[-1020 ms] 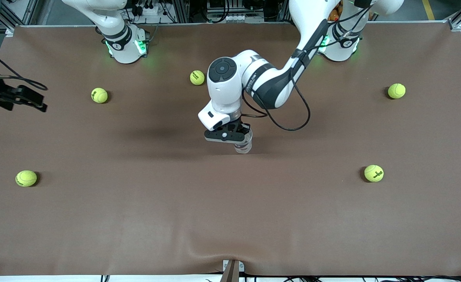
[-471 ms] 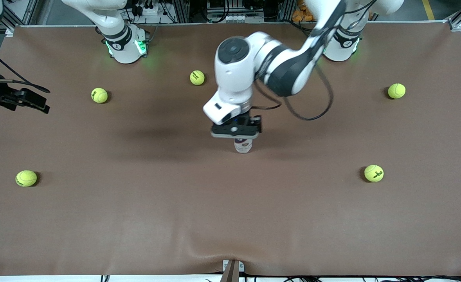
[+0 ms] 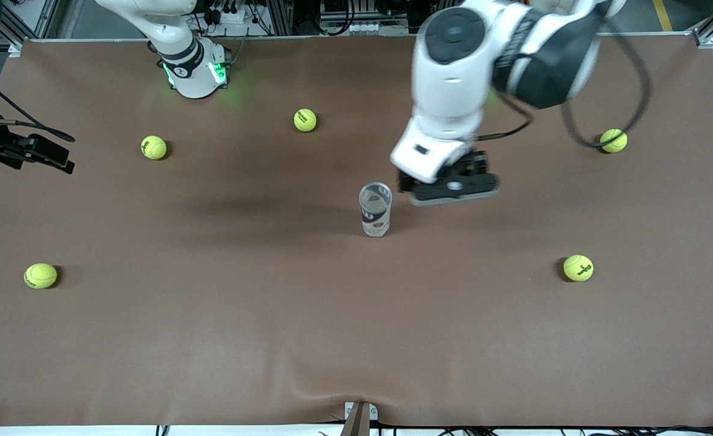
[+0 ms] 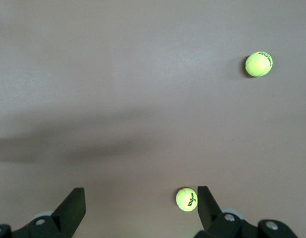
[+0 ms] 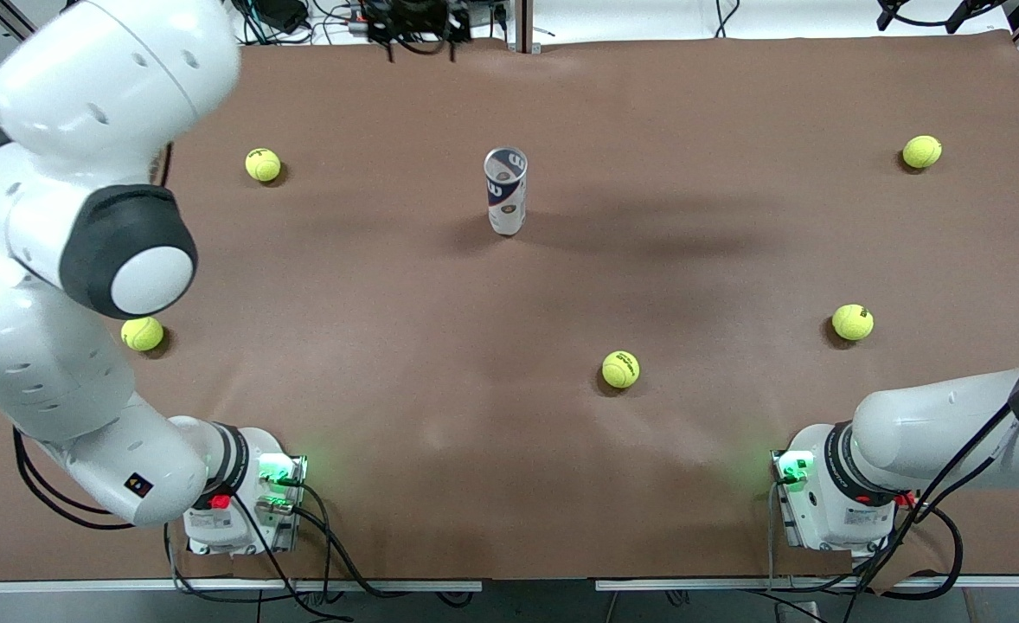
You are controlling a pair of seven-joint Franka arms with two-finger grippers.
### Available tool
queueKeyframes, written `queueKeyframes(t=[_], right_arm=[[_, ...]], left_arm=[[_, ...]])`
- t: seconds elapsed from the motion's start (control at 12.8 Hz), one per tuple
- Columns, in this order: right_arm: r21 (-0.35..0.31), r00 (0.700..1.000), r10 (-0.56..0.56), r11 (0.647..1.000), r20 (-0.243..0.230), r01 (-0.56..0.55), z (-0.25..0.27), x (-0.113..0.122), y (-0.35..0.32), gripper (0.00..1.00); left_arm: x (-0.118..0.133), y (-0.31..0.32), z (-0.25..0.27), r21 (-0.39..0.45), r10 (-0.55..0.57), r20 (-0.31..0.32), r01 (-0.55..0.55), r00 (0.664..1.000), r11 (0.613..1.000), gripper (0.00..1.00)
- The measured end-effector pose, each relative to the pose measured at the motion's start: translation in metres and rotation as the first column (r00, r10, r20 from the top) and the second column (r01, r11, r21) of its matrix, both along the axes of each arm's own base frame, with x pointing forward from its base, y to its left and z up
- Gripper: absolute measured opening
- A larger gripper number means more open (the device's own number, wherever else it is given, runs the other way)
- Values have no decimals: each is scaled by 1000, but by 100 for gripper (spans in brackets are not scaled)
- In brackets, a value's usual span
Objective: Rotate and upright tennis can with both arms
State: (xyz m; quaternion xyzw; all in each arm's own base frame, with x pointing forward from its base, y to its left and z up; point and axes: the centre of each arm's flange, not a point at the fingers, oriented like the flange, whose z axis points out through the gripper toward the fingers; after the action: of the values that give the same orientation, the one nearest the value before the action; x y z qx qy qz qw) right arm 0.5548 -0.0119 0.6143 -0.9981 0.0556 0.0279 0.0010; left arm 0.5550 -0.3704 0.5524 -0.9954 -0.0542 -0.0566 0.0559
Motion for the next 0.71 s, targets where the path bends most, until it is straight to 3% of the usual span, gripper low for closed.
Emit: queueKeyframes(t=[0.31, 0.71], right_arm=[[0, 1000, 3, 1000, -15, -3, -1, -2, 2, 100], [0, 999, -4, 1000, -33, 4, -1, -4, -2, 100]], left_arm=[[27, 107, 39, 27, -73, -51, 74, 996, 997, 100], [33, 219, 62, -25, -58, -89, 56, 994, 998, 100]])
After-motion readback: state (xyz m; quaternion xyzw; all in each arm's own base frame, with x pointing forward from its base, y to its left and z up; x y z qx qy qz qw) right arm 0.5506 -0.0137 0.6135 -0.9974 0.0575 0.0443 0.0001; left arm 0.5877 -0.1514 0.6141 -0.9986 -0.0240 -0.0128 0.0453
